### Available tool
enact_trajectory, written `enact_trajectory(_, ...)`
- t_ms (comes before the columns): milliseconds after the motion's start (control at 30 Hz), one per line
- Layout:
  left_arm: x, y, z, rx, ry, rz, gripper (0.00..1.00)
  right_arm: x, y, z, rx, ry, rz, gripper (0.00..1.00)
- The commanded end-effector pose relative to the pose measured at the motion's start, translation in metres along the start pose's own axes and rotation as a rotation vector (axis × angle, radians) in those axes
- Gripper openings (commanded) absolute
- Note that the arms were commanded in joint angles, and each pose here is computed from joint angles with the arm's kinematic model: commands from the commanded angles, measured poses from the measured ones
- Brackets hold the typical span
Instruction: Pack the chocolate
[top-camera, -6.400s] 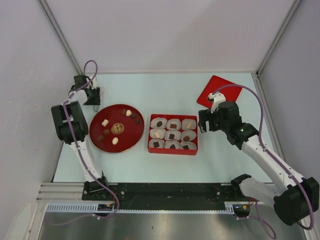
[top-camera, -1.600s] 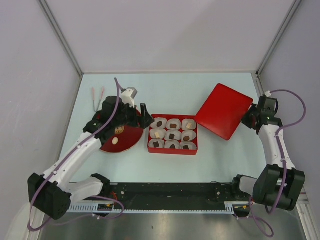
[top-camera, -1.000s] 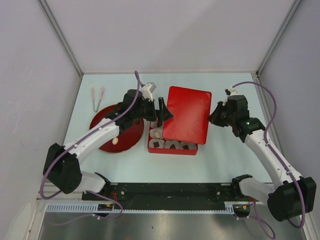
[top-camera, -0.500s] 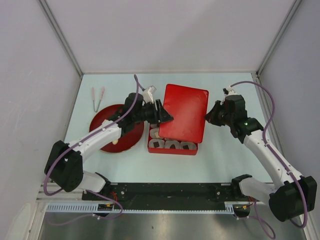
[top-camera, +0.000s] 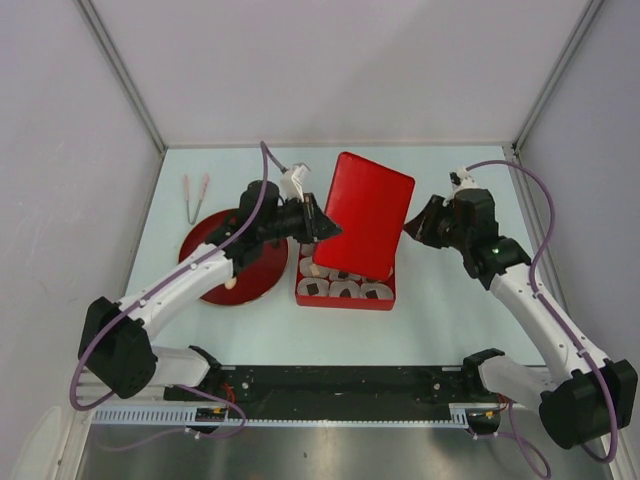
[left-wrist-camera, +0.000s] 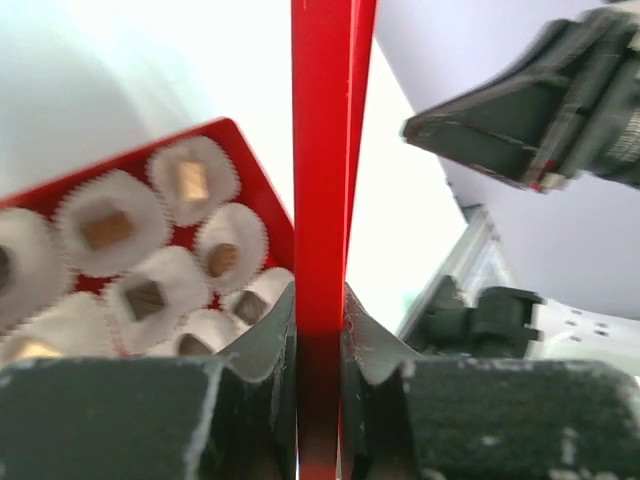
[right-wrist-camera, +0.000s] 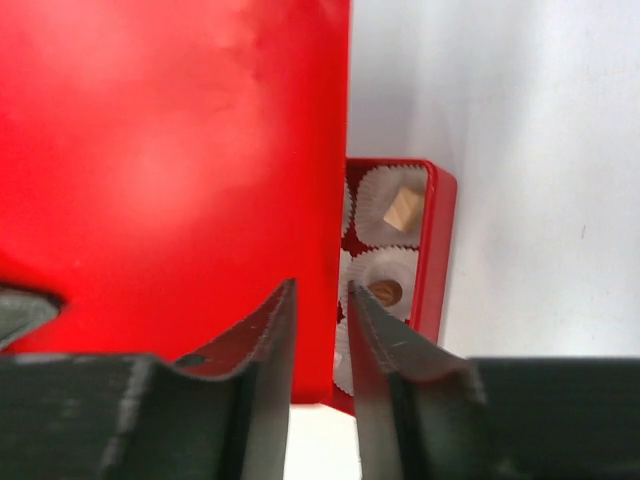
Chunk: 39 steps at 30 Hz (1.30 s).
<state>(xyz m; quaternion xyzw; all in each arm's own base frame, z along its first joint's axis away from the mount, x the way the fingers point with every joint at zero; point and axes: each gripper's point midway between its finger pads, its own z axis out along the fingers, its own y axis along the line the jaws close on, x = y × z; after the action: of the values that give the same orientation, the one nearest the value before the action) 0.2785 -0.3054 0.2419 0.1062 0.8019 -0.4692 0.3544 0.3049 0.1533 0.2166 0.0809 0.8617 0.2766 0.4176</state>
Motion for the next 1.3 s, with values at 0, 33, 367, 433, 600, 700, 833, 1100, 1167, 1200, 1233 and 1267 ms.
enact_trajectory(0,-0.037,-0.02,-0.015,-0.009,-0.08,0.204,0.0,-0.029,0.026,-0.018,-0.104,-0.111,-0.002,0.35)
enact_trajectory(33,-0.043,-0.02,-0.019,-0.028,-0.079,0.257,0.0,-0.032,0.03,-0.023,-0.123,-0.126,-0.002,0.4)
enact_trajectory(367,-0.09,-0.012,-0.046,-0.386,-0.145,0.771,0.0,-0.073,0.044,-0.069,-0.26,-0.237,0.116,0.8)
enact_trajectory(433,-0.091,-0.014,-0.053,-0.459,-0.155,0.908,0.0,-0.076,0.046,-0.074,-0.256,-0.24,0.121,0.86)
enact_trajectory(600,-0.097,-0.02,-0.071,-0.576,-0.187,1.148,0.0,-0.088,0.04,-0.082,-0.199,-0.264,0.173,0.94)
enact_trajectory(700,-0.099,-0.023,-0.079,-0.644,-0.214,1.285,0.0,-0.096,0.036,-0.082,-0.174,-0.263,0.211,0.97)
enact_trajectory(833,-0.093,-0.029,-0.084,-0.67,-0.241,1.433,0.0,-0.107,0.049,-0.083,-0.206,-0.251,0.238,0.97)
enact_trajectory(1100,-0.062,-0.026,-0.066,-0.711,-0.23,1.691,0.0,-0.105,0.069,-0.066,-0.299,-0.15,0.296,0.97)
enact_trajectory(1167,-0.062,-0.03,-0.064,-0.751,-0.253,1.744,0.0,-0.101,0.074,-0.061,-0.313,-0.12,0.303,0.97)
enact_trajectory(1200,-0.056,-0.026,-0.061,-0.76,-0.243,1.766,0.0,-0.098,0.075,-0.059,-0.315,-0.111,0.302,0.97)
enact_trajectory(1233,-0.053,-0.026,-0.06,-0.765,-0.245,1.782,0.0,-0.095,0.075,-0.053,-0.308,-0.092,0.31,0.97)
enact_trajectory(1267,-0.052,-0.029,-0.057,-0.769,-0.266,1.795,0.0,-0.092,0.075,-0.05,-0.304,-0.077,0.314,0.97)
